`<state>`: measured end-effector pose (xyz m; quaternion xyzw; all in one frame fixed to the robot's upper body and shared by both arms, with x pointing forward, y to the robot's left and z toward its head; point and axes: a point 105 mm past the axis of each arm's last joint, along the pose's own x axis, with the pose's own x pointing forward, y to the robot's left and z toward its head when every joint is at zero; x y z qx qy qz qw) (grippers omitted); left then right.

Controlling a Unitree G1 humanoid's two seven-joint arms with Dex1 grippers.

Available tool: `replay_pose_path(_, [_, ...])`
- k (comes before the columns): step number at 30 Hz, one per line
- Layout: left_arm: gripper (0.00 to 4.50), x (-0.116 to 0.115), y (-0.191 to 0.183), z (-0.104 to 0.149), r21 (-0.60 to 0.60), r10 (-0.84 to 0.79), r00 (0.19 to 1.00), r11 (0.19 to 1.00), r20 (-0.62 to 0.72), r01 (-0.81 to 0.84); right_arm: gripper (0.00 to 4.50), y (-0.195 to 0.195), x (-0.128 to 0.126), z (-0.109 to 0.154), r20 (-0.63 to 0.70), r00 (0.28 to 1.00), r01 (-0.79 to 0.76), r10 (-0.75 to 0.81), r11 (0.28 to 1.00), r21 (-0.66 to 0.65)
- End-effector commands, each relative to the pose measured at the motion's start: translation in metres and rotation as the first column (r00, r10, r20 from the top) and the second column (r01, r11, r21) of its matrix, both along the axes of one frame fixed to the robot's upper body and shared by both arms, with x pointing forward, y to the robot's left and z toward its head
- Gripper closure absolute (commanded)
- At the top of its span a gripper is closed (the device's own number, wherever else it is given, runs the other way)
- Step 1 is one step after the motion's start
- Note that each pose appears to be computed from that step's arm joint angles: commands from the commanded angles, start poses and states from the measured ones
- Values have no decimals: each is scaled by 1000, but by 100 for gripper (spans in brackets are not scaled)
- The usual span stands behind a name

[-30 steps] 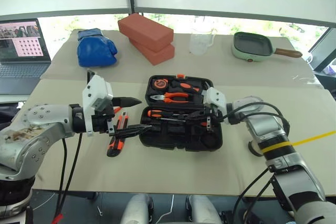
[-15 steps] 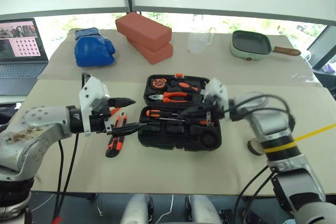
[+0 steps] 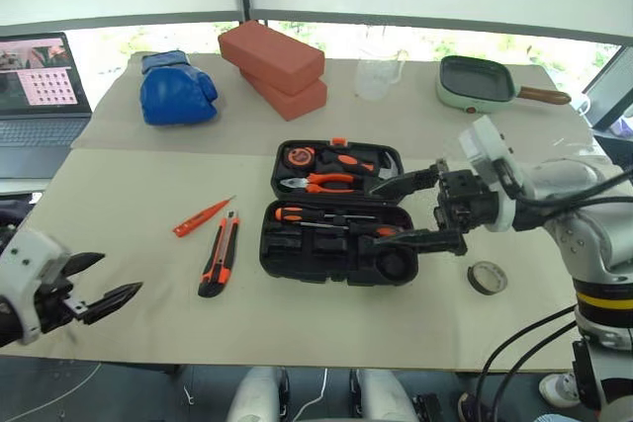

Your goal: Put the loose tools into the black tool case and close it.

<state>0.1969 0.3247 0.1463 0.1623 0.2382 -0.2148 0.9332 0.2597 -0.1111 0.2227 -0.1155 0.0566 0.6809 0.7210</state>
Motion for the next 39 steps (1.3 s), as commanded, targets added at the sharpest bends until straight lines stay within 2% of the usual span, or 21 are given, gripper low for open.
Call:
replay_pose_path(1, [0, 14, 5, 14, 73, -34, 999, 997, 33, 32, 3, -3, -10, 9, 43, 999, 1, -1, 1000, 8])
replay_pose_path(7, [0, 49, -15, 17, 124, -151, 982, 978, -115, 165, 3, -5, -20, 7, 57, 998, 18, -17, 1000, -15])
replay_pose_path(10, [0, 76, -31, 18, 113, -194, 949, 967, -250, 227, 3, -6, -25, 8, 68, 997, 45, -46, 999, 13])
replay_pose_path(14, [0, 112, -40, 17, 117, -193, 929, 964, -316, 239, 3, -5, -30, 4, 74, 992, 96, -98, 995, 28])
replay_pose_path(18, [0, 147, -42, 7, 202, -180, 907, 941, -380, 271, 3, -6, -35, 2, 86, 984, 150, -154, 988, 47])
replay_pose_path(21, [0, 161, -45, 3, 237, -185, 895, 925, -405, 298, 3, -8, -36, 1, 90, 979, 181, -185, 982, 56])
replay_pose_path(25, [0, 176, -67, -4, 211, -285, 861, 892, -421, 399, 3, -12, -39, 1, 86, 968, 231, -238, 970, 78])
replay_pose_path(33, [0, 184, -80, -14, 205, -340, 820, 858, -461, 471, 3, -10, -47, -3, 79, 966, 241, -247, 968, 73])
replay_pose_path(36, [74, 182, -82, -17, 192, -362, 800, 846, -478, 497, 0, -10, -47, -2, 83, 965, 243, -249, 967, 73])
replay_pose_path(39, [174, 182, -82, -19, 188, -360, 800, 848, -480, 495, 0, -10, -48, -2, 85, 965, 244, -249, 967, 67])
